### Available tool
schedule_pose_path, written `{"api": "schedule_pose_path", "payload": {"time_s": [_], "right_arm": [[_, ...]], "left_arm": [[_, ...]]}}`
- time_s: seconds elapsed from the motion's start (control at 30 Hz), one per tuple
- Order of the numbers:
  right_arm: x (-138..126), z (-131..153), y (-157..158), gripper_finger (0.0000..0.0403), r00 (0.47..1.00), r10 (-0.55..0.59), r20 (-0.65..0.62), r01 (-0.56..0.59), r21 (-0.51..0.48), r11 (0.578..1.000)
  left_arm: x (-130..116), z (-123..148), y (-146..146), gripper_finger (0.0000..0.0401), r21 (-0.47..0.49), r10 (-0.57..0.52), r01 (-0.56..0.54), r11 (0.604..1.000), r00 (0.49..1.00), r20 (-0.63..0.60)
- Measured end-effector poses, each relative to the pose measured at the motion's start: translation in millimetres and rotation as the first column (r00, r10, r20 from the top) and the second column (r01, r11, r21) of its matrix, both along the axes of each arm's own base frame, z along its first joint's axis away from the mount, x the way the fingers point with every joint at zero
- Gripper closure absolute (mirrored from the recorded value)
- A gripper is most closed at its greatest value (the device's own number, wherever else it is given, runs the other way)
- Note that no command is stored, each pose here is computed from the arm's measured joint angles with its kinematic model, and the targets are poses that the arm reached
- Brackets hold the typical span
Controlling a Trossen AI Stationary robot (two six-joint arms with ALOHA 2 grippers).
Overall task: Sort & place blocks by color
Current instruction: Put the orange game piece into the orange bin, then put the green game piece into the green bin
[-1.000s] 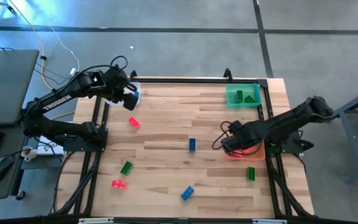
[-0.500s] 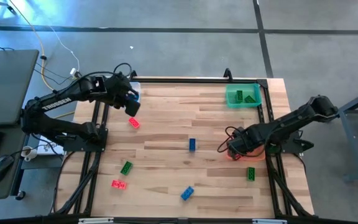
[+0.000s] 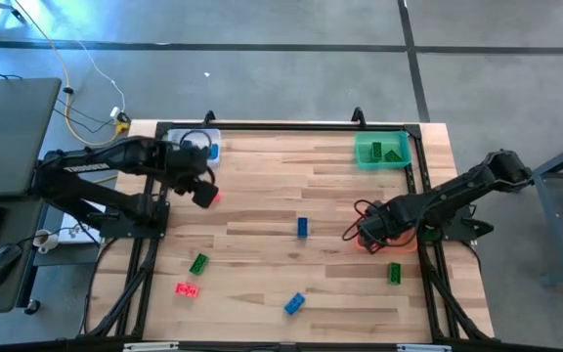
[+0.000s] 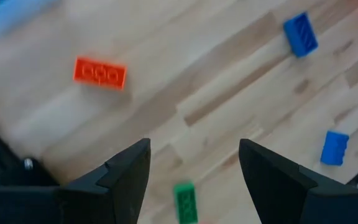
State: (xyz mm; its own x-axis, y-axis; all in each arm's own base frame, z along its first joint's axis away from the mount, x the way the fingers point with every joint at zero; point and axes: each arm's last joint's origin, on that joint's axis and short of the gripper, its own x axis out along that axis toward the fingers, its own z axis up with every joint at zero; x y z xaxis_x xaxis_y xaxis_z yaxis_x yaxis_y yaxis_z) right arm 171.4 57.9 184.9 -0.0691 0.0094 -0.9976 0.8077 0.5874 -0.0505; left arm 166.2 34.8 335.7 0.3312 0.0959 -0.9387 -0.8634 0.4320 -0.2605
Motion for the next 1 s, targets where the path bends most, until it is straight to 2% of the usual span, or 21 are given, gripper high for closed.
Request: {"api": "schedule_pose_path", "payload": {"time_s": [0.1,0.2,0.43,0.57,0.8,1.0], "right_arm": [[4,9,1,0.0190,1.000,0.016,0.015,-0.016,-0.001,1.000],[9,22,1,0.0189,0.998,0.038,0.045,-0.036,-0.047,0.998],[21,58,-1,0.0187,0.981,0.142,0.136,-0.108,-0.230,0.967],[28,74,-2,0.0187,0.962,0.200,0.188,-0.141,-0.287,0.947],[34,86,-11,0.0187,0.944,0.268,0.194,-0.190,-0.343,0.920],[36,86,-21,0.0187,0.940,0.299,0.167,-0.222,-0.369,0.902]], "left_arm": [[-1,-1,-10,0.0169,-0.033,0.022,-0.023,0.999,0.999,-0.028],[-3,-2,-19,0.0169,-0.049,0.019,-0.021,0.999,0.998,-0.057],[-4,-3,-37,0.0164,-0.088,0.063,-0.069,0.994,0.995,-0.074],[-4,-5,-50,0.0152,-0.121,0.099,-0.111,0.987,0.990,-0.100],[-2,-29,-79,0.0147,-0.208,0.049,-0.086,0.974,0.983,-0.179],[3,-55,-101,0.0148,-0.210,0.100,-0.131,0.969,0.983,-0.155]]}}
